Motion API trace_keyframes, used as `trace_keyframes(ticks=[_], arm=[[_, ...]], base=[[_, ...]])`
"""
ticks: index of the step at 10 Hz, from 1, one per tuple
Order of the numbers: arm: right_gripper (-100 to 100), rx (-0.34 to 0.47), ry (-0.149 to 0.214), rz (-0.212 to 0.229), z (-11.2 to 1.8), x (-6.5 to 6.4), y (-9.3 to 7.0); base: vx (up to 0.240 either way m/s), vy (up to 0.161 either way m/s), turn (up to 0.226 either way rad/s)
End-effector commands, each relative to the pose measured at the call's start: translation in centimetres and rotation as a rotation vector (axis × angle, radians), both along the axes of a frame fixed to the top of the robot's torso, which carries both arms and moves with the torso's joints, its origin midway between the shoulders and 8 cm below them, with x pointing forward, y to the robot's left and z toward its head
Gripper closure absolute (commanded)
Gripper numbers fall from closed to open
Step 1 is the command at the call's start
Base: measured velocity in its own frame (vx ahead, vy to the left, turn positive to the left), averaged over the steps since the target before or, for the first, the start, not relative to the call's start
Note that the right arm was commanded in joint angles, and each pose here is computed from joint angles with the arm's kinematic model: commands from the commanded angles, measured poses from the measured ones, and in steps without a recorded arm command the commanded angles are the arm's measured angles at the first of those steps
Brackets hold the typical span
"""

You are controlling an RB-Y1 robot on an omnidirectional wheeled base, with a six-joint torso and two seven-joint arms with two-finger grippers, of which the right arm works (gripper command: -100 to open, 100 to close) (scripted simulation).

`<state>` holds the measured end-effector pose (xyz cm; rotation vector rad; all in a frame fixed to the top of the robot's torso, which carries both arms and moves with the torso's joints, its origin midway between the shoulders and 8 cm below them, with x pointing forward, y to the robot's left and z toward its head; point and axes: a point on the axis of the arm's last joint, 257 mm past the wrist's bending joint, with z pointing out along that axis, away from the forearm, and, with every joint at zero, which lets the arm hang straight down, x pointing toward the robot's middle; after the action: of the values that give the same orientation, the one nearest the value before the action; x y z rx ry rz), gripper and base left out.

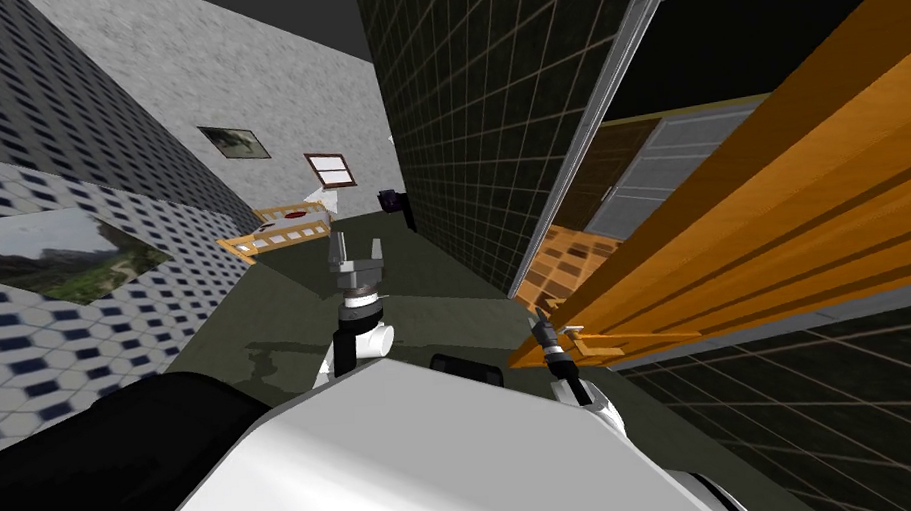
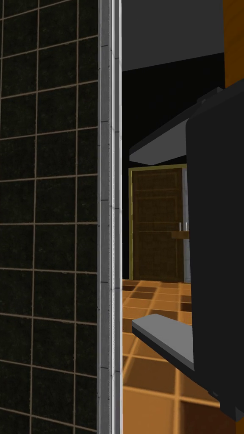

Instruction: Pull the door open

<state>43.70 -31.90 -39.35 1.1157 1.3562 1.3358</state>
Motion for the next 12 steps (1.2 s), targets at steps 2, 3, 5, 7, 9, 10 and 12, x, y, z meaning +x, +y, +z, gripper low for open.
trace_keyframes(ticks=[2, 3, 5, 7, 9, 10, 12], arm=[[-100, 0.005, 0.0, 0.005, 0.03, 0.03, 0.14], [-100, 0.005, 0.0, 0.006, 0.04, 0.03, 0.16], [-100, 0.006, 0.0, 0.008, 0.06, 0.04, 0.2], [-100, 0.008, 0.0, 0.01, 0.08, 0.05, 0.24], [-100, 0.008, 0.0, 0.01, 0.09, 0.05, 0.26], [-100, 0.009, 0.0, 0.012, 0.1, 0.06, 0.28], [-100, 0.009, 0.0, 0.012, 0.1, 0.06, 0.28]], base=[[-0.038, -0.195, -0.011], [-0.129, -0.123, -0.013], [-0.087, -0.128, 0.021], [-0.09, -0.126, 0.026], [-0.06, -0.072, 0.01], [-0.078, -0.054, -0.015], [-0.04, -0.038, -0.012]])
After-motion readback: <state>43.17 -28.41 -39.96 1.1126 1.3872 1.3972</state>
